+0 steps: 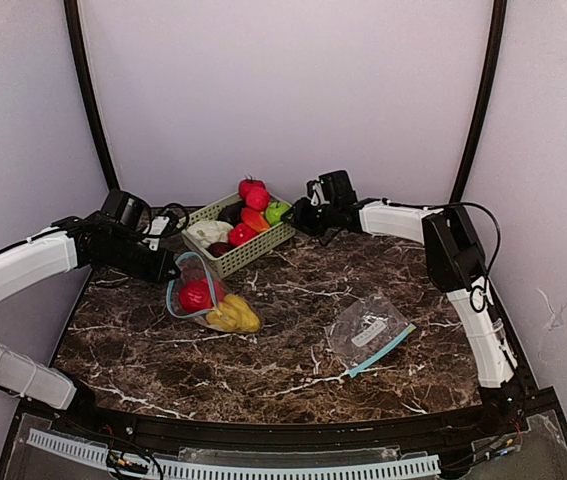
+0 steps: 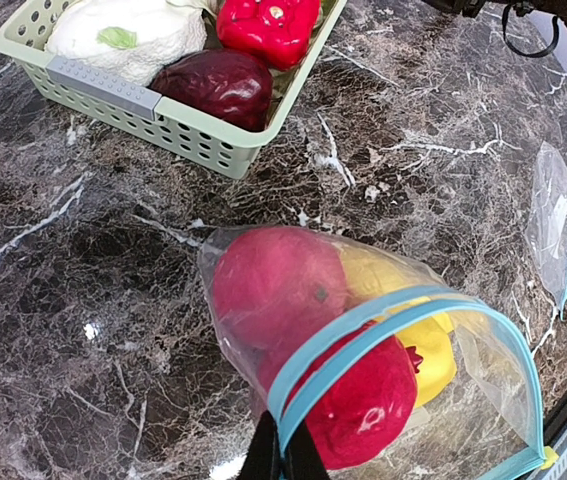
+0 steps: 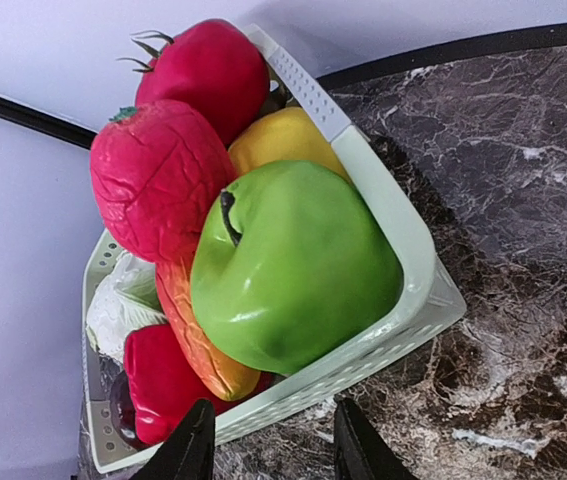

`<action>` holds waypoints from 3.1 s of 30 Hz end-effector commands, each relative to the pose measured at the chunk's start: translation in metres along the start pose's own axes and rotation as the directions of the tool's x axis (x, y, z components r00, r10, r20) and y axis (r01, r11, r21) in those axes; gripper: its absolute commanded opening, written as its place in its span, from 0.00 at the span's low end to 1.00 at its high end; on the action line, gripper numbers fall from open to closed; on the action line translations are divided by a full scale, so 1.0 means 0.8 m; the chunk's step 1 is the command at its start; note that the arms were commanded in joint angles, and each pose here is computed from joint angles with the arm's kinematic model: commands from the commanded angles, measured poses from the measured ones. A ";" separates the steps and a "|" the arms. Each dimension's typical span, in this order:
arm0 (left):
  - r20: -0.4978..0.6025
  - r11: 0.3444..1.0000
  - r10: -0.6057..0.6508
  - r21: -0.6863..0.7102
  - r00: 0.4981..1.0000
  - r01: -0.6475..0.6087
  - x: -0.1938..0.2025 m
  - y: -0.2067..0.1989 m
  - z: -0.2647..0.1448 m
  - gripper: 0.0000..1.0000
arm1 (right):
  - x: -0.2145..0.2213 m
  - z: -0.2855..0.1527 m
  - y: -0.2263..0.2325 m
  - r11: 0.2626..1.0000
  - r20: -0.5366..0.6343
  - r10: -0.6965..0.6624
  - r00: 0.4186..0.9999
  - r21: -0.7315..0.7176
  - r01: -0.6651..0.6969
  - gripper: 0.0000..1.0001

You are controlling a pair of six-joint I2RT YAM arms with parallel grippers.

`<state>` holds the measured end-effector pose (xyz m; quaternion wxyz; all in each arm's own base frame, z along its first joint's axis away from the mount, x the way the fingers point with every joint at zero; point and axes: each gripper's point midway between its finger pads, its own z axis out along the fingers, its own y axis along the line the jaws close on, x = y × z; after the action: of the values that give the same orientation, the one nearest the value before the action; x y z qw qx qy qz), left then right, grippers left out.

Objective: Place the food in the zip-top bag and seal the zipper
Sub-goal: Move the bin to the corner of the board, then pick up the fake vegetable from the bin.

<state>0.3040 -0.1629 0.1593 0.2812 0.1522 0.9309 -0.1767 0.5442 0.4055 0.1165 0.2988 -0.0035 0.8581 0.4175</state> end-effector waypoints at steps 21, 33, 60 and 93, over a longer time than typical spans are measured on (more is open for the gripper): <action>-0.011 1.000 -0.010 0.016 1.000 0.010 0.006 -0.001 0.001 0.01 | -0.014 0.030 -0.003 0.963 0.038 0.251 0.967 -0.115 -0.245 0.19; -0.014 1.000 -0.011 0.016 1.000 0.011 0.008 -0.001 0.001 0.01 | -0.027 -0.002 0.011 0.906 0.086 0.408 0.909 -0.161 -0.392 0.00; 0.007 0.999 -0.014 0.033 1.000 0.014 0.008 -0.005 -0.006 0.01 | 0.037 -0.153 -0.069 0.884 0.278 0.409 0.869 0.116 -0.453 0.00; 0.021 0.997 -0.011 0.074 1.000 0.009 0.006 -0.013 -0.006 0.01 | -0.008 -0.106 -0.017 0.903 -0.099 -0.321 0.942 0.267 0.336 0.83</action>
<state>0.2969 -0.1698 0.1625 0.2834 0.1578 0.9236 -0.2045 0.5014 0.3189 0.1286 0.3203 -0.0874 0.9181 0.2166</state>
